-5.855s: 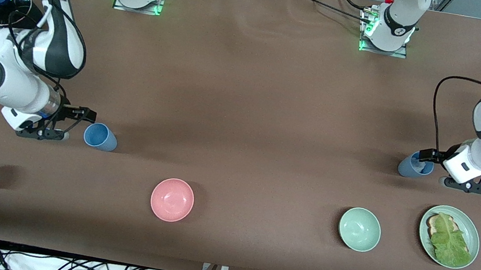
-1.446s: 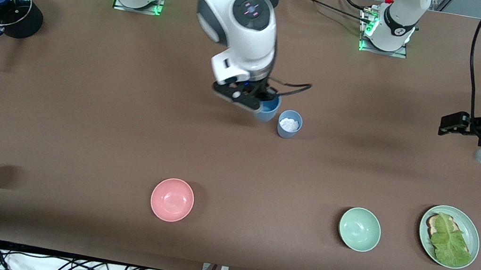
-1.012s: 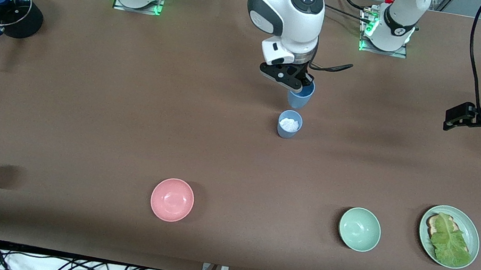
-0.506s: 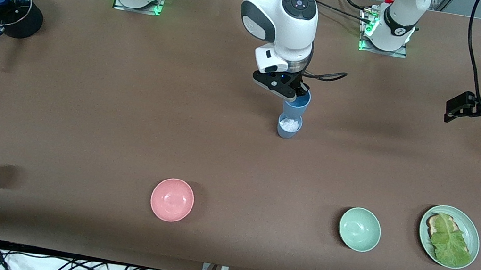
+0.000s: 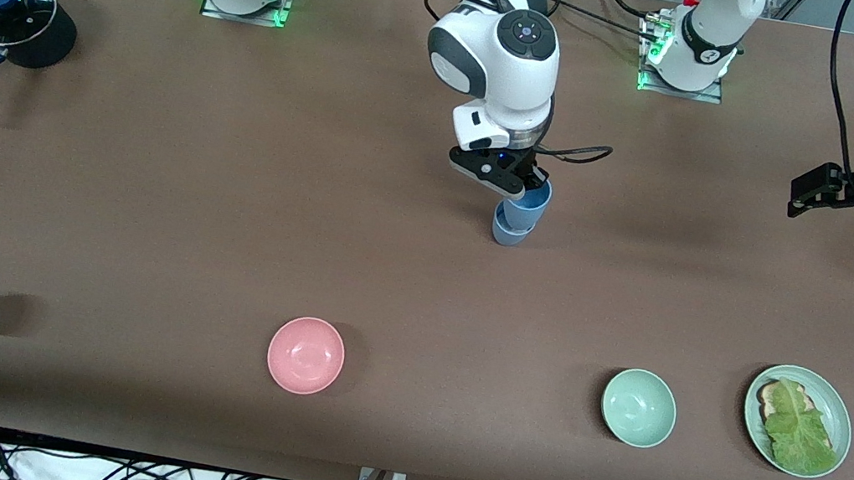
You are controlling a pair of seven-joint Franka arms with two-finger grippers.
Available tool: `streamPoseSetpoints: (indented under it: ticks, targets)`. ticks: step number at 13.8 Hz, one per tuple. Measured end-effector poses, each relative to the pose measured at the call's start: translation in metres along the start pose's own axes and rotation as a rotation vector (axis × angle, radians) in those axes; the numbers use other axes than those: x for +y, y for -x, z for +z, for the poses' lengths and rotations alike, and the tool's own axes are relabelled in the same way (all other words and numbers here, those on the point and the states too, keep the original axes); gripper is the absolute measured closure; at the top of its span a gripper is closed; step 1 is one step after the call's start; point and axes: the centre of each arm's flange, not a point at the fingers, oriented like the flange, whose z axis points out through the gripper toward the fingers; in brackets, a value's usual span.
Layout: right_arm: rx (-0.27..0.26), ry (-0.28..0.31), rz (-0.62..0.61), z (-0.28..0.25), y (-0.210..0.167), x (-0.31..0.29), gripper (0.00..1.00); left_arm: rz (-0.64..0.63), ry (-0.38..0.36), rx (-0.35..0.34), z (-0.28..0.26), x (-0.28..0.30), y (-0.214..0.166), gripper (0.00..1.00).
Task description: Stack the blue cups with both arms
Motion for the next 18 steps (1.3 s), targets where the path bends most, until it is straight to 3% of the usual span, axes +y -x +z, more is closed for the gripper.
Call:
streamPoseSetpoints:
  ticks: [10,15,18]
  targets:
    - [0.004,0.050,-0.022,0.015,-0.003,0.006,0.92,0.001,0.000,-0.002,0.000,0.000,0.000,0.00]
    - [0.017,0.045,-0.016,0.005,-0.013,0.004,0.43,0.001,0.000,-0.003,0.001,0.001,0.000,0.00]
    - [0.018,0.104,-0.111,-0.010,-0.061,0.019,0.11,0.001,0.000,-0.003,0.001,0.000,0.000,0.00]
